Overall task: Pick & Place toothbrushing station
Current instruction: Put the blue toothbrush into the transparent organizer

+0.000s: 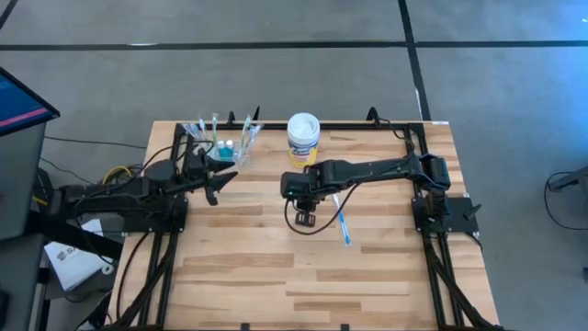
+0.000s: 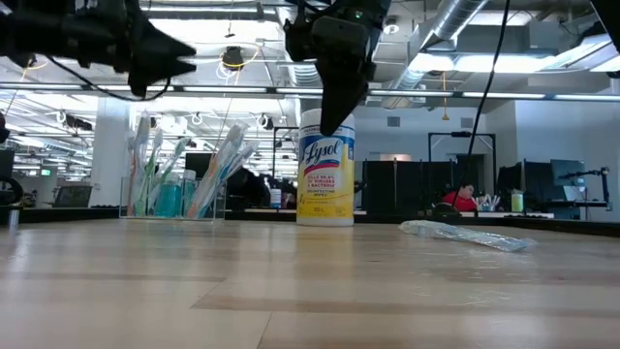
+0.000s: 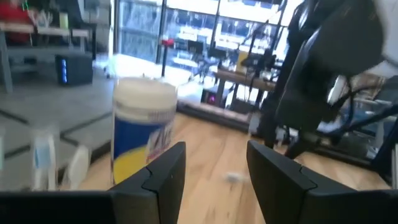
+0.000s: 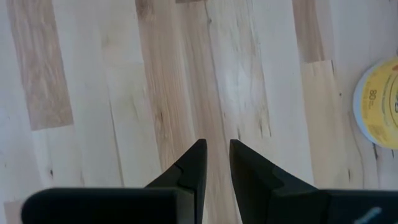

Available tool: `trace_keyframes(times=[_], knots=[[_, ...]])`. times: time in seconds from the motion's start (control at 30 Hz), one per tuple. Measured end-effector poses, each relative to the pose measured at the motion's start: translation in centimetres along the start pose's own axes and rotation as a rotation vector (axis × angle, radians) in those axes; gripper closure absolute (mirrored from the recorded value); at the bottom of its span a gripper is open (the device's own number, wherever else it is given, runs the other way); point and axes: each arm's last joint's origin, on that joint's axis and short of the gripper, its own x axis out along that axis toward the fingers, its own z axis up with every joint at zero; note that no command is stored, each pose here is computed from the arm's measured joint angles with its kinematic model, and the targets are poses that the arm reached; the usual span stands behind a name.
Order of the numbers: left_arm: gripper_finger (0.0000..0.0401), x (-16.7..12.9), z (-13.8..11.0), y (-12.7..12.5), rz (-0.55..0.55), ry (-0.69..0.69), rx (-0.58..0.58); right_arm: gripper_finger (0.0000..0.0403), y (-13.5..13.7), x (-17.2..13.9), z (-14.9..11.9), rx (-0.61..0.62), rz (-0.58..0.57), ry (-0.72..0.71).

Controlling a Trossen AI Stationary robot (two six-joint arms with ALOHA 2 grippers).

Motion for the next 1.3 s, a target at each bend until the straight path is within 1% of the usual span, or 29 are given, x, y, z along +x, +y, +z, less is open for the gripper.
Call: trace_keyframes(times=[0.17, 0.27, 0.4, 0.47, 0.67, 0.83, 0.93, 1.03, 1.13, 1.3], knots=[[0.0238, -0.3, 2.3, -0.8, -0.018, -0.070, 0.052, 0.0343, 0.0, 0.0, -0.1, 0.014, -0.002, 0.011], [0.0238, -0.4, 3.0, -1.2, -0.050, -0.087, 0.036, 0.0343, 0.2, 0.0, -0.2, 0.023, 0.000, 0.012], [0.0238, 0.0, 2.4, -2.1, -0.119, -0.032, 0.029, 0.0343, 0.6, 0.2, -0.6, 0.017, -0.001, 0.040], [0.0238, 0.4, 1.9, -2.5, -0.134, 0.001, 0.035, 0.0343, 0.8, 0.7, -1.2, 0.016, -0.005, 0.068], [0.0238, 1.6, 0.6, -3.9, -0.147, 0.080, 0.051, 0.0343, 0.9, 2.5, -3.4, 0.086, -0.034, 0.201], [0.0238, 2.5, -0.3, -5.2, -0.202, 0.102, 0.057, 0.0343, 1.4, 3.4, -4.6, 0.122, -0.053, 0.248], [0.0238, 3.0, -0.9, -5.8, -0.221, 0.121, 0.064, 0.0343, 1.4, 3.3, -5.2, 0.145, -0.059, 0.239], [0.0238, 3.3, -1.4, -6.1, -0.230, 0.142, 0.072, 0.0343, 1.0, 3.1, -6.5, 0.209, -0.092, 0.235], [0.0238, 3.4, -1.6, -6.3, -0.232, 0.149, 0.075, 0.0343, 0.4, 2.5, -8.0, 0.287, -0.105, 0.180], [0.0238, 3.5, -1.4, -6.3, -0.236, 0.126, 0.069, 0.0343, -0.4, 2.2, -10.5, 0.424, -0.042, 0.052]])
